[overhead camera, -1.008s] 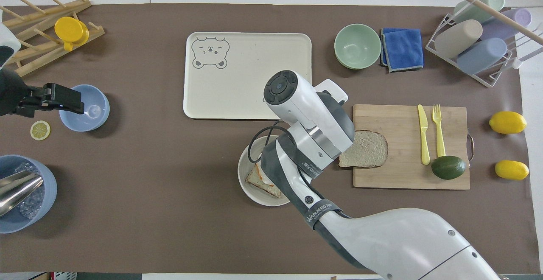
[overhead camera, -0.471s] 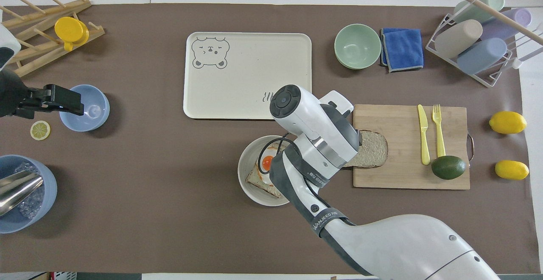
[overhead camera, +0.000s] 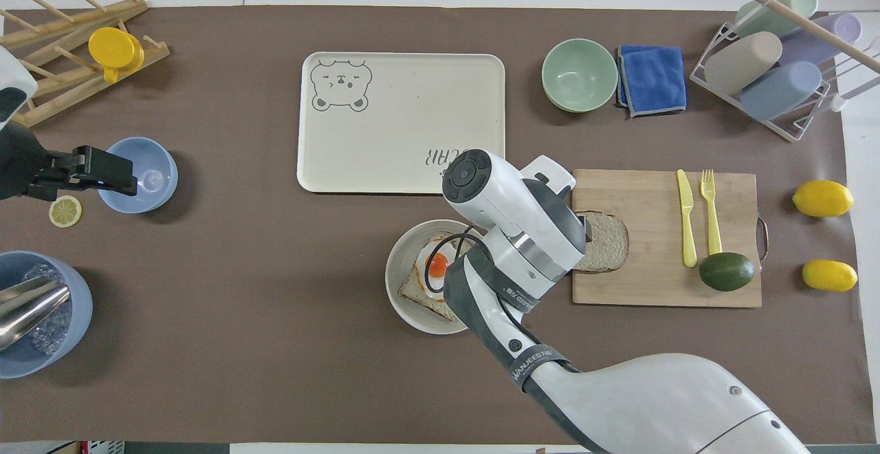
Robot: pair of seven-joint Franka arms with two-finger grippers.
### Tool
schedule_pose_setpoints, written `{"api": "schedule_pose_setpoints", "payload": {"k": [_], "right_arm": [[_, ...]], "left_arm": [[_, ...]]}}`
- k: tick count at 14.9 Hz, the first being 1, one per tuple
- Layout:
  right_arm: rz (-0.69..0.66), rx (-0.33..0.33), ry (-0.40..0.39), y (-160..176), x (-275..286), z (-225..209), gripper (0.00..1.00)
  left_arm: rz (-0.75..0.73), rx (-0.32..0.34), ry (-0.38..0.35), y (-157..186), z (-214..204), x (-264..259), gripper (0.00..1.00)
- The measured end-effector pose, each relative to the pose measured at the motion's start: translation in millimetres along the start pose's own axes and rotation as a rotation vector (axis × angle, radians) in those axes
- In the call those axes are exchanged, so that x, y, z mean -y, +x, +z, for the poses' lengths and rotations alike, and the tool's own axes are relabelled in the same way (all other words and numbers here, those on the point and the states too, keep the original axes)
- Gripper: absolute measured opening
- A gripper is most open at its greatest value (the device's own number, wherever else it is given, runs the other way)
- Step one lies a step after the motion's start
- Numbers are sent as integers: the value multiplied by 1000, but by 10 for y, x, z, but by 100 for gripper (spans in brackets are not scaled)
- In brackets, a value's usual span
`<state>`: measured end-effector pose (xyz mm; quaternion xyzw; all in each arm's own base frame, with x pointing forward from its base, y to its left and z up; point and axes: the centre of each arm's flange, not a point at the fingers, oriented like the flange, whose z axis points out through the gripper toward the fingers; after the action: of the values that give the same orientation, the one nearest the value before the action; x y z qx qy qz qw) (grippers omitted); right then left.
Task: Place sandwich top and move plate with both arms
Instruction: 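Grasp the bread slice with the right gripper and lift it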
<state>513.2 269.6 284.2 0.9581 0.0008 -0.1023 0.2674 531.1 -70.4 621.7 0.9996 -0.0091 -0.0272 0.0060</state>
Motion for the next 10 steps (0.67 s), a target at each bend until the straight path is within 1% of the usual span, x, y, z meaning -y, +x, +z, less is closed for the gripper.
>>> {"api": "schedule_pose_setpoints", "payload": {"k": [3, 4, 5, 6, 10], "right_arm": [[-2, 7, -3, -22, -14, 45, 75], [-3, 9, -5, -30, -15, 57, 70], [-4, 11, -6, -36, -15, 66, 70], [-5, 11, -6, -41, -15, 72, 66], [-6, 0, -1, -66, -23, 6, 24]], "left_arm": [[0, -1, 0, 1, -1, 1, 100], [0, -1, 0, 1, -1, 1, 100], [0, -1, 0, 1, -1, 1, 100], [0, -1, 0, 1, -1, 1, 100], [-1, -1, 0, 1, -1, 4, 100]]}}
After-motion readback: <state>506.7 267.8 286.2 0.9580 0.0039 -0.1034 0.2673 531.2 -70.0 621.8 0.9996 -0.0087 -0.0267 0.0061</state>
